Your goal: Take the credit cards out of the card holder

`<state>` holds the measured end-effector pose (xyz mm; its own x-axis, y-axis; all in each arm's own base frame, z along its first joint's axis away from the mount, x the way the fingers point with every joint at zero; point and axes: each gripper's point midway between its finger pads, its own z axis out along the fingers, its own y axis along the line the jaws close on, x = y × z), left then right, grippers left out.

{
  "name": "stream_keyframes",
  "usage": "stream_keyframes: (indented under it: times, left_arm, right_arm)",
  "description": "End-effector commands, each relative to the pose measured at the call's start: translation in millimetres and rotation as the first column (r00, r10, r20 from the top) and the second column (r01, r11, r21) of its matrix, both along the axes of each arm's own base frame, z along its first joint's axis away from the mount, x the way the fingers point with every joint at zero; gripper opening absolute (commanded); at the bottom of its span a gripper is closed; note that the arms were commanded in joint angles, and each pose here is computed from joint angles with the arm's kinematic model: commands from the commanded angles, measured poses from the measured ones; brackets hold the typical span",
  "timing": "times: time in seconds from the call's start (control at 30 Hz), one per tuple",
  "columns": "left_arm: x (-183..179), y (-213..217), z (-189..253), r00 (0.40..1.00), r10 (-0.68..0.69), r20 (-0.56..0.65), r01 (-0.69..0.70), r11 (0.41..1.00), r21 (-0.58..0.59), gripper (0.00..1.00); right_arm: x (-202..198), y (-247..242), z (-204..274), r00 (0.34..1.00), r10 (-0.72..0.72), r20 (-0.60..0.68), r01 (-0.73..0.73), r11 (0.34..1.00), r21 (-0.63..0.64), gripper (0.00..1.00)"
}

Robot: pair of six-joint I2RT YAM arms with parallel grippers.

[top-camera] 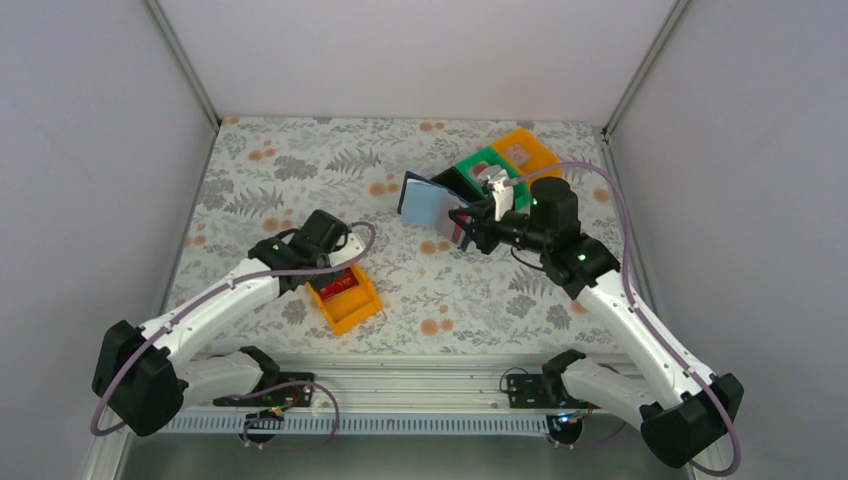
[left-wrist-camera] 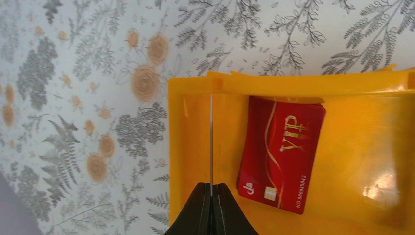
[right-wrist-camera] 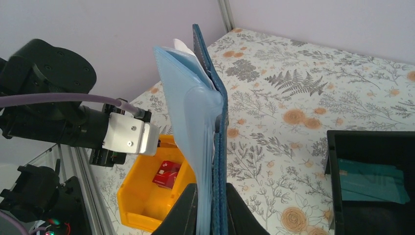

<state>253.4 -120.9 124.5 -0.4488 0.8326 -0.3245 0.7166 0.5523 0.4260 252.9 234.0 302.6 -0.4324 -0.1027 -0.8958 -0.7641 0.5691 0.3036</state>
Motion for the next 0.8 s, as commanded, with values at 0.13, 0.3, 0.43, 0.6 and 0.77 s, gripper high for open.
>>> stream_keyframes:
  times: [0.13,0.3,0.43,0.6,0.77]
  left_arm:
    - [-16,-12,-41,0.992,-0.006,-0.128,0.010,1.000,0.029,0.02]
    - [-11,-5,-44,0.994,0.042,-0.103,-0.035,0.997,0.066,0.02]
    - [-12,5,-55,0.997,0.030,-0.072,-0.019,0.989,0.145,0.02]
    - [-15,-2,-59,0.997,0.001,-0.081,0.012,0.988,0.151,0.03]
    - [-15,-8,-58,0.996,-0.006,-0.089,0.019,0.990,0.137,0.02]
  right_arm:
    - [0,-3,-8,1.000,-0.018,-0.018,0.018,1.000,-0.006,0.04]
    - [-2,-1,-13,1.000,0.002,-0.027,-0.002,1.000,-0.004,0.04]
    - [-4,-2,-12,1.000,0.001,-0.012,-0.001,1.000,-0.004,0.04]
    - [-4,-1,-13,1.000,0.008,-0.013,-0.009,1.000,-0.008,0.04]
    - [-4,-1,-15,1.000,0.013,-0.019,-0.014,1.000,-0.011,0.04]
